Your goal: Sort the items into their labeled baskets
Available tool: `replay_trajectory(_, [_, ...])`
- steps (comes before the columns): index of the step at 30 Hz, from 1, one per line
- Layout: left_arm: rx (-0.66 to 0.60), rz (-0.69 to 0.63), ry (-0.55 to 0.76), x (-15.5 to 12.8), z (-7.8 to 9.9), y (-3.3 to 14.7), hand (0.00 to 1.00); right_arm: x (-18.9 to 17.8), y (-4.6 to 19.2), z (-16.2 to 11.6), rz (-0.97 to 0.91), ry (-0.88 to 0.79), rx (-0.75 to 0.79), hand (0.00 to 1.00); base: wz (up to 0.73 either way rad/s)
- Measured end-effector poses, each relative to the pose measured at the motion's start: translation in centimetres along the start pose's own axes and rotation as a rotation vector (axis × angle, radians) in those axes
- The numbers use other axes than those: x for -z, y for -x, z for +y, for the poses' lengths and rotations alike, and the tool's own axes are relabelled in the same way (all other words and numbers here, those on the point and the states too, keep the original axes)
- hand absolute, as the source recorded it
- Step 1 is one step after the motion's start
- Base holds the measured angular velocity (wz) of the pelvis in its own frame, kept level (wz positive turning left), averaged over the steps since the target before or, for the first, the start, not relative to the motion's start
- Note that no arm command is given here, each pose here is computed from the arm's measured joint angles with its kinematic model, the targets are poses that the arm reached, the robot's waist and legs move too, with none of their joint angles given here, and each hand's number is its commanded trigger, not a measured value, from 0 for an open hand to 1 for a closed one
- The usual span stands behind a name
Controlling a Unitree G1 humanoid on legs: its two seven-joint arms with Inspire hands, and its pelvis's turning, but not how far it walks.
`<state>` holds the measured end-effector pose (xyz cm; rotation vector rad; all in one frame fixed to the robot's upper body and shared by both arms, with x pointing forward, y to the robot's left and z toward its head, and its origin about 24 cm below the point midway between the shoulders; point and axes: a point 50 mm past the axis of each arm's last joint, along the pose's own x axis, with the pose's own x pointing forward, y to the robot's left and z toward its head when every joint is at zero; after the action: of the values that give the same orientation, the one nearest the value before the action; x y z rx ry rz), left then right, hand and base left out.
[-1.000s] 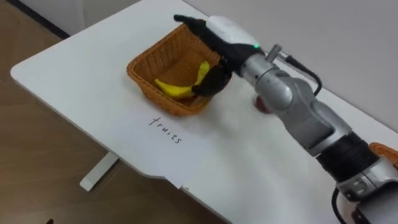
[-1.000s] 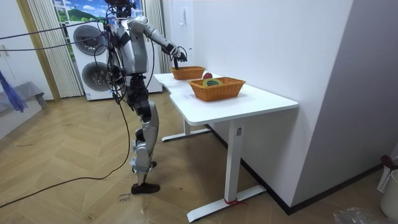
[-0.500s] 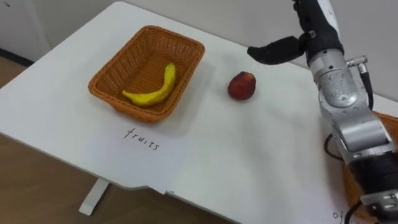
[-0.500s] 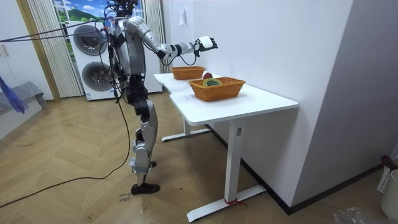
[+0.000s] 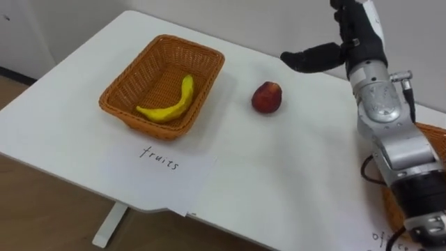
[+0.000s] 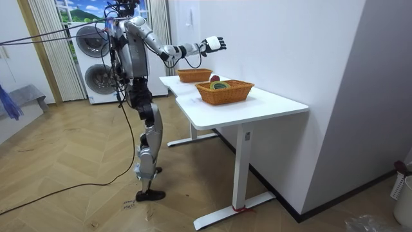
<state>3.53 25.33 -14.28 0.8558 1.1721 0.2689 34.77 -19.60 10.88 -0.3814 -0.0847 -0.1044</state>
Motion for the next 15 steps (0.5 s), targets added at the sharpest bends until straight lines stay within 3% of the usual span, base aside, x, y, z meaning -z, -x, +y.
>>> replay_trajectory(3, [0.001, -0.005, 0.002, -0.2, 0.0, -0.1, 0.0, 0.8, 0.0, 0.0, 0.037, -0.023, 0.003, 0.0, 0.03])
replay_trajectory(15, [0.048, -0.019, -0.006, -1.1, -0.4, -0.1, 0.0, 3.1, 0.6, 3.0, 0.217, -0.417, -0.041, 0.0, 0.06])
